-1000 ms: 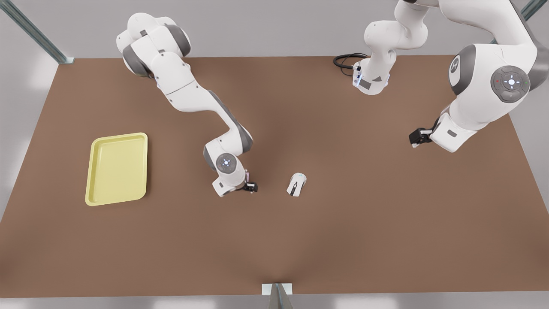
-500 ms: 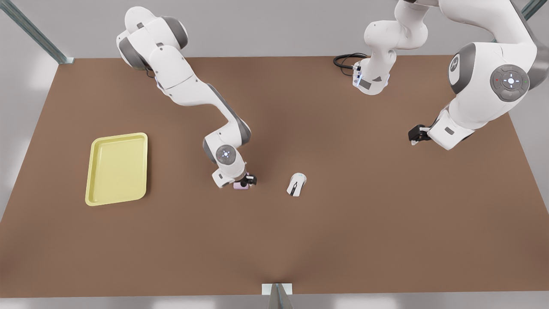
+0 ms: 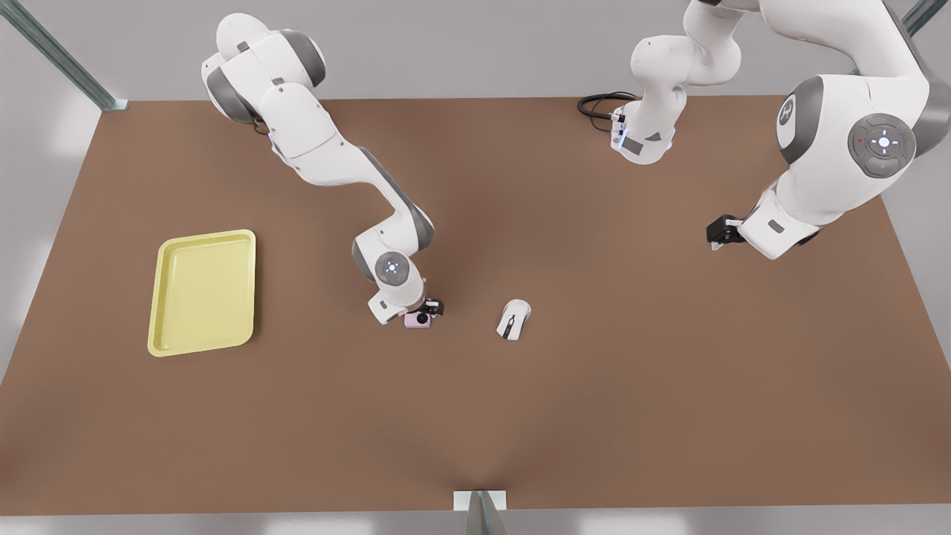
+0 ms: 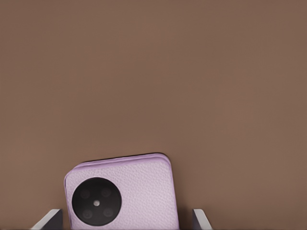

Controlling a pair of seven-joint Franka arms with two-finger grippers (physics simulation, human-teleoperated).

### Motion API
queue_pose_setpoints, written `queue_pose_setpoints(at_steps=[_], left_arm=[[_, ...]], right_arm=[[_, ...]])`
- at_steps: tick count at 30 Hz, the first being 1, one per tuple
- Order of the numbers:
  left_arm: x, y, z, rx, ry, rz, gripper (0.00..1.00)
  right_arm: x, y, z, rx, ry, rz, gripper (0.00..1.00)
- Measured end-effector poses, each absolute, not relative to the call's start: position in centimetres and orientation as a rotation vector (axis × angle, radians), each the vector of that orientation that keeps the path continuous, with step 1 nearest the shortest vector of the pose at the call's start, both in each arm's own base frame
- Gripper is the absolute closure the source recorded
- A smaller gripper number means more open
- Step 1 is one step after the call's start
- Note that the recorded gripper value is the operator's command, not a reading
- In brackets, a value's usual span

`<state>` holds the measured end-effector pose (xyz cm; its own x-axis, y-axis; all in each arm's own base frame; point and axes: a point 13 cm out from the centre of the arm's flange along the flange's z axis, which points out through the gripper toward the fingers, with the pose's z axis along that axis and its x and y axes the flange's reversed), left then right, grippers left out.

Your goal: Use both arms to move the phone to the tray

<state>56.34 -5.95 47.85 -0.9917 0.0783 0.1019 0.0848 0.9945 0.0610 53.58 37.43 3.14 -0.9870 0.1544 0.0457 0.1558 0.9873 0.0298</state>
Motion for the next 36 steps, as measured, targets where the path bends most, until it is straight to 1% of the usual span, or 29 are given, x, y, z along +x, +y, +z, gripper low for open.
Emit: queue_pose_setpoints(at_steps=[3,4,5,6,8,10,14,15,23,30,33,36], left_arm=[[56.3,-5.9,47.9,-0.131,-3.038,-0.099,0.00],[56.3,-6.0,47.9,-0.132,-3.038,-0.099,0.00],[56.3,-6.0,47.9,-0.135,-3.037,-0.099,0.00],[56.3,-6.0,47.9,-0.137,-3.037,-0.099,0.00],[56.3,-6.1,47.9,-0.142,-3.038,-0.100,0.00],[56.3,-6.2,48.0,-0.146,-3.040,-0.100,0.00],[56.2,-6.3,48.1,-0.150,-3.041,-0.100,0.00],[56.2,-6.3,48.1,-0.151,-3.041,-0.099,0.00],[56.2,-6.5,48.2,-0.158,-3.042,-0.098,0.00],[56.0,-6.8,48.3,-0.160,-3.040,-0.099,0.00],[56.0,-6.8,48.3,-0.159,-3.040,-0.099,0.00],[55.9,-6.9,48.3,-0.160,-3.040,-0.099,0.00]], right_arm=[[53.4,37.4,2.5,-0.227,-3.081,-0.050,0.00],[53.4,37.4,2.5,-0.224,-3.080,-0.051,0.02],[53.4,37.4,2.5,-0.220,-3.079,-0.052,0.02],[53.4,37.4,2.5,-0.216,-3.080,-0.054,0.11],[53.4,37.5,2.5,-0.209,-3.079,-0.057,0.15],[53.5,37.5,2.6,-0.199,-3.079,-0.061,0.23],[53.5,37.6,2.7,-0.178,-3.080,-0.065,0.25],[53.5,37.6,2.7,-0.172,-3.080,-0.066,0.28],[53.7,37.4,2.8,-0.134,-3.081,-0.069,0.25],[55.1,36.7,5.9,-0.132,-3.105,-0.091,0.25],[56.0,32.5,7.4,-0.183,-3.093,-0.073,0.25],[55.9,25.3,8.3,-0.262,-3.059,-0.041,0.25]])
